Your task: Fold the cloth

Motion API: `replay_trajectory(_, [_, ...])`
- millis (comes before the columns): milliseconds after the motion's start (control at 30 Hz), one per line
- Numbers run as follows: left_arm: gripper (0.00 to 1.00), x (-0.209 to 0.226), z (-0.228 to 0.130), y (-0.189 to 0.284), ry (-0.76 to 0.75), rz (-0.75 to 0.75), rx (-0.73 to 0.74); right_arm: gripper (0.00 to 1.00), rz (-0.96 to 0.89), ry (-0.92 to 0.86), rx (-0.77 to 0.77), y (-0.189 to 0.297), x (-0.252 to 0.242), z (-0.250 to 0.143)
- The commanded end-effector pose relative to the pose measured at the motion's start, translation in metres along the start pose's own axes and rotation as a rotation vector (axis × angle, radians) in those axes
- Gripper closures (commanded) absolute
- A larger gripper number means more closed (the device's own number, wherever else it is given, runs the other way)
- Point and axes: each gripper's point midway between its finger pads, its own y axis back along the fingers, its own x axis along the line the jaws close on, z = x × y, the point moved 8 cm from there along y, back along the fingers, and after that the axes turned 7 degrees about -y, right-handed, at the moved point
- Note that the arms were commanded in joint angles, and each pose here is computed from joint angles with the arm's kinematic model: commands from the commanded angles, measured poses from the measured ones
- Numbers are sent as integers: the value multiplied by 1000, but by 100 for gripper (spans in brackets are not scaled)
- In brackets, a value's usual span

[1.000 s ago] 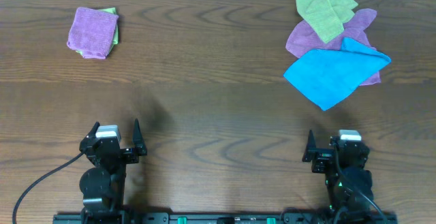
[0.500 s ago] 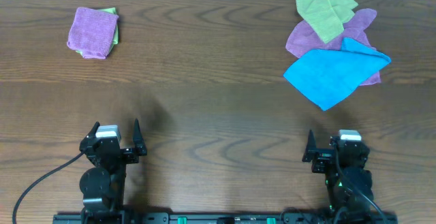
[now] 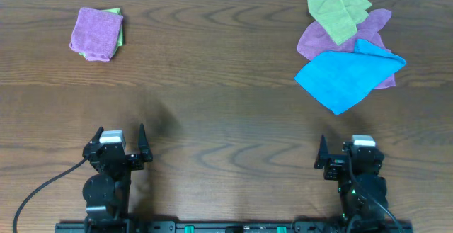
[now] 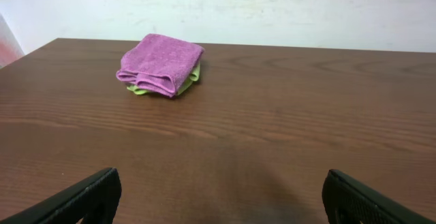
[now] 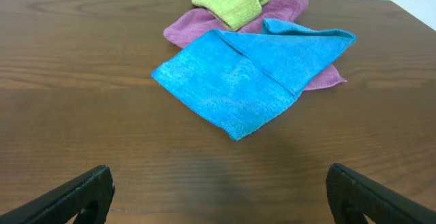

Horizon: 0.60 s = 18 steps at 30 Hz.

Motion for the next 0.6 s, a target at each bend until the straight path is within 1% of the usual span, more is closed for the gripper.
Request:
replay_trajectory(0, [5,1,-13,-3,7,20,37,1,5,12,5,-1,0,-3])
replay_trajectory(200, [5,1,-13,-3,7,20,37,1,6,11,2,-1,0,-3])
replay_trajectory(267, [5,1,-13,-3,7,20,37,1,24,2,-33,-1,2,3])
replay_trajectory(300, [5,1,-13,-3,7,20,37,1,66,-18,-67,0,7,9])
replay_trajectory(333, [4,1,-13,-3,7,20,37,1,83,-81,-102,0,8,16])
replay_trajectory(367, [4,1,-13,-3,7,20,37,1,99,-215,-155,2,9,26])
replay_trajectory(400, [5,1,-13,-3,7,20,37,1,120,-303,-202,3,10,34])
replay_trajectory(500, [4,1,-13,-3,7,20,37,1,148,-337,-316,6,12,56])
replay_trajectory(567, [5,1,-13,-3,7,20,37,1,129,-354,-334,4,10,64])
